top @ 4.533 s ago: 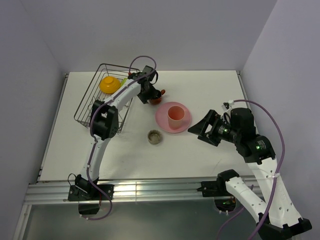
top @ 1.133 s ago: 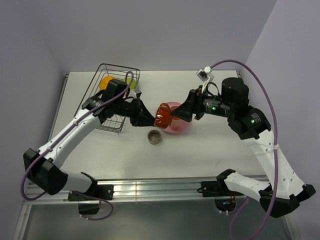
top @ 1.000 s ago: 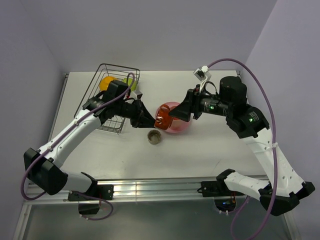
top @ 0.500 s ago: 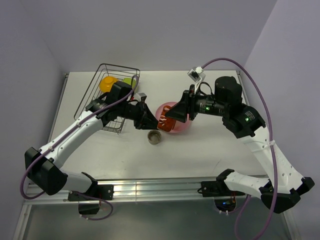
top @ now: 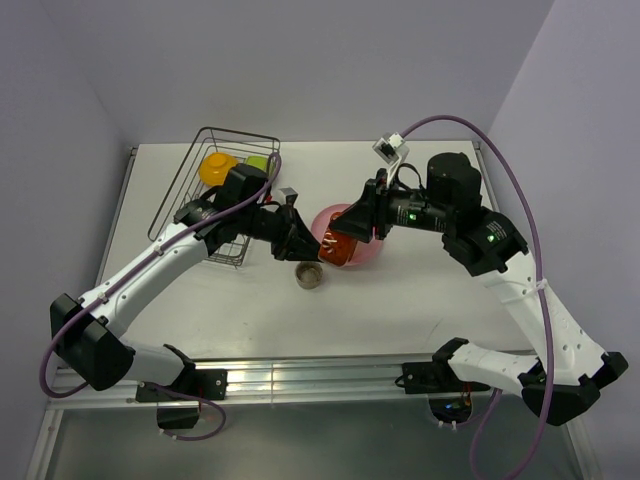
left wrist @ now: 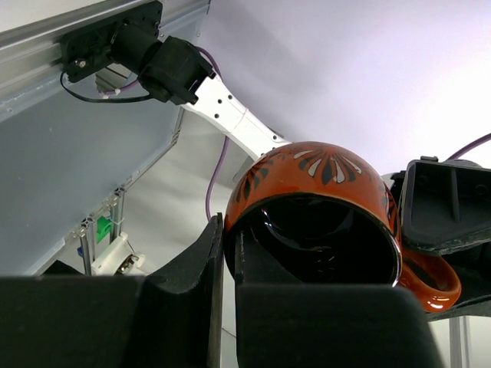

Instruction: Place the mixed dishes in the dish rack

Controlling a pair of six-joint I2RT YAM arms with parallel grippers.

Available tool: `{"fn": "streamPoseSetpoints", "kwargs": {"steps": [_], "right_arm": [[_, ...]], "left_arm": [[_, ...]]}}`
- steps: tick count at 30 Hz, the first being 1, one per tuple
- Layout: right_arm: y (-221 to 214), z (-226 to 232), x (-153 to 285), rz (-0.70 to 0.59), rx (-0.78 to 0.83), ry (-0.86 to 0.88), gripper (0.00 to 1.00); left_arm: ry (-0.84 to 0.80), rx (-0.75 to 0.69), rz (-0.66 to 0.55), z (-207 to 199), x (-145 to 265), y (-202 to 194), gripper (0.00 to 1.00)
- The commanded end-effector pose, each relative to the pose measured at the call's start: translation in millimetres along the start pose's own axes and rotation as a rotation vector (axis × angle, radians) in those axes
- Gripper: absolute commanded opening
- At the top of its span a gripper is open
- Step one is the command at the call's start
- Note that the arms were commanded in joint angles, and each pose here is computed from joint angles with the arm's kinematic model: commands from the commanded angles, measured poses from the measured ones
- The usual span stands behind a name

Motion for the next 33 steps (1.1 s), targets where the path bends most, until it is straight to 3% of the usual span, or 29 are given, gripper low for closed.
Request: {"fn": "streamPoseSetpoints", "kwargs": {"steps": [1, 3, 6, 13, 17, 19, 24, 32, 33], "right_arm": [[-4.9, -1.2, -2.9, 0.010, 0.033, 0.004, 0.46], [-5.7, -0.9, -0.9, 0.009, 0.041, -0.001, 0.47], [-5.4, -2.9, 1.5, 0.006, 0.046, -0.025, 0.60], [-8.6, -2.6, 4.7, 0.039, 0.052, -0.029, 0.61], [-11.8, -1.4, 4.7, 0.041, 0.052, -0.020, 0.54], [-14.0, -1.7, 3.4, 0.044, 0.047, -0.013, 0.45], [-12.2, 2.3, 0.4, 0.036, 0.029, 0.021, 0.00], [-9.1, 2.1, -1.3, 0.036, -0.016, 0.007, 0.00], [-9.0, 0.7, -0.7, 0.042, -0.024, -0.008, 0.00]], "left_arm": [[-0.086, -0.093, 0.071, -17.8, 12.9, -24.5, 0.00], [-0.087, -0.097, 0.071, -18.8, 12.6, -24.2, 0.00], [-0.078, -0.095, 0.070, -16.4, 11.0, -22.1, 0.00], [-0.060, -0.089, 0.070, -10.8, 10.4, -21.0, 0.00], [-0.058, -0.083, 0.073, -9.1, 10.3, -21.0, 0.00], [-0.061, -0.087, 0.074, -10.0, 11.0, -22.6, 0.00], [-0.074, -0.087, 0.081, -12.8, 12.6, -25.3, 0.00], [-0.121, -0.093, 0.087, -26.4, 10.5, -24.0, 0.00], [-0.126, -0.094, 0.086, -27.2, 9.7, -23.0, 0.04]]}}
Point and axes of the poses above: each gripper's point midway between its finger pads, its own x axis back along the fingers, its own z axis along the line the jaws close on, y = z × x, the point moved 3 cm from there along x, back along the fingers, and after that the axes turned 14 degrees about x, right-handed, at the moved point
